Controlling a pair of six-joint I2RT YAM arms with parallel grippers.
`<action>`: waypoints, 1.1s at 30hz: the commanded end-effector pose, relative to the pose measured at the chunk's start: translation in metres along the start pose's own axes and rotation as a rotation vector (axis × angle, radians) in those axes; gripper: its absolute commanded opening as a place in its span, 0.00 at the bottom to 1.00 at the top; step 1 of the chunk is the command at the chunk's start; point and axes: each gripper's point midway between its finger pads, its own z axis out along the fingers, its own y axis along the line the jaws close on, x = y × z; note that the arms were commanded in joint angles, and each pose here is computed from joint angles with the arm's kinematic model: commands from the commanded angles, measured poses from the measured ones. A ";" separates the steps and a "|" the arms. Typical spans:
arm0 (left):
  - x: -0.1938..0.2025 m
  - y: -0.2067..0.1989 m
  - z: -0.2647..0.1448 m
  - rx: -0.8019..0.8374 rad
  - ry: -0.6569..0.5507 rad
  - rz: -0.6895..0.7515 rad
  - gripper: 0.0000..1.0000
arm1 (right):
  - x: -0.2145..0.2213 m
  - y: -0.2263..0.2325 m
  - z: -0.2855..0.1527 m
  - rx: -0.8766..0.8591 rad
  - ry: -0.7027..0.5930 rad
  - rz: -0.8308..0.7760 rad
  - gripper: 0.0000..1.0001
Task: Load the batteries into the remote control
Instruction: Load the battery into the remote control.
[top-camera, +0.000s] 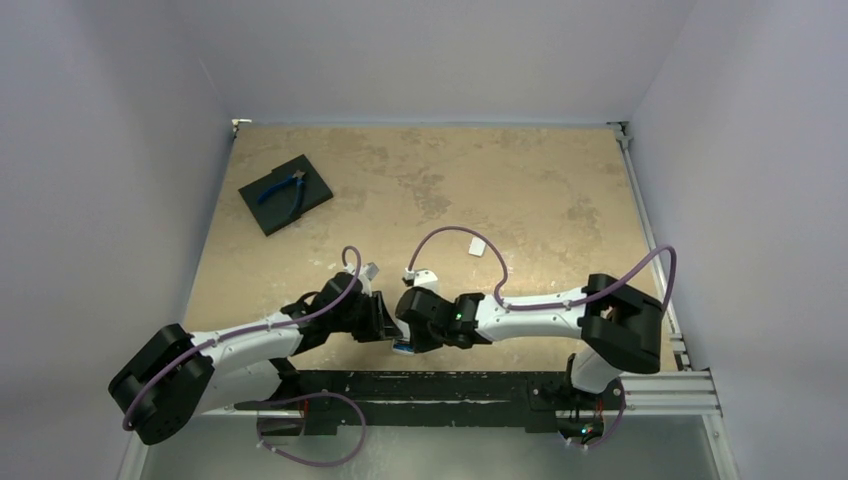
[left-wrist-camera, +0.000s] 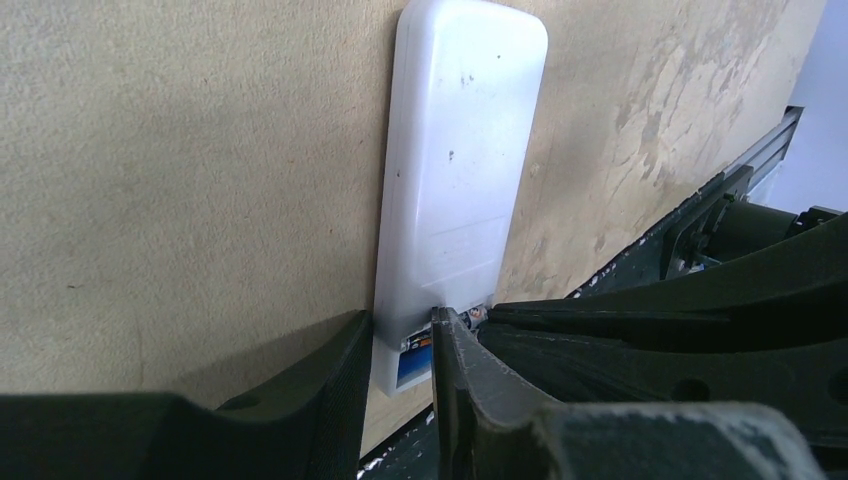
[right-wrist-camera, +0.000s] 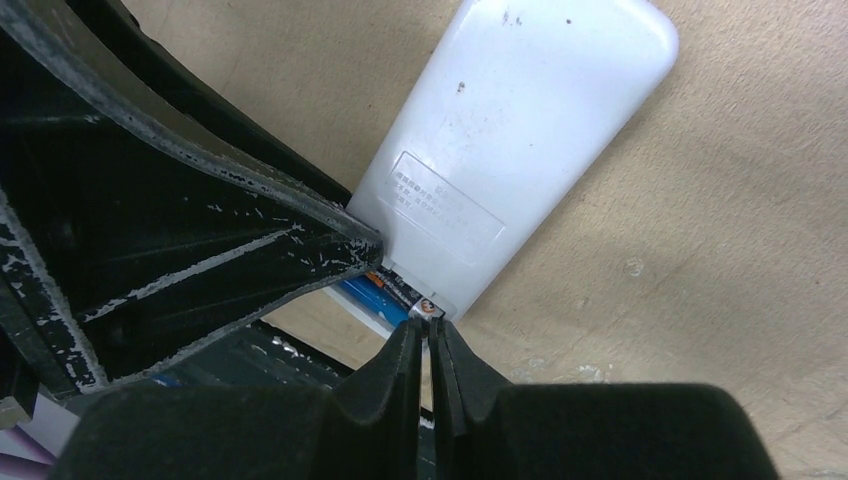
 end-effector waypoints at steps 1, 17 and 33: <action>0.001 -0.011 -0.003 0.057 -0.001 0.014 0.26 | -0.024 0.009 0.007 0.030 -0.074 0.001 0.14; 0.007 -0.013 -0.002 0.111 0.013 0.014 0.26 | -0.029 -0.001 0.026 0.198 -0.035 -0.079 0.11; 0.010 -0.015 -0.005 0.137 0.012 0.019 0.26 | -0.021 -0.003 0.041 0.264 0.040 -0.139 0.13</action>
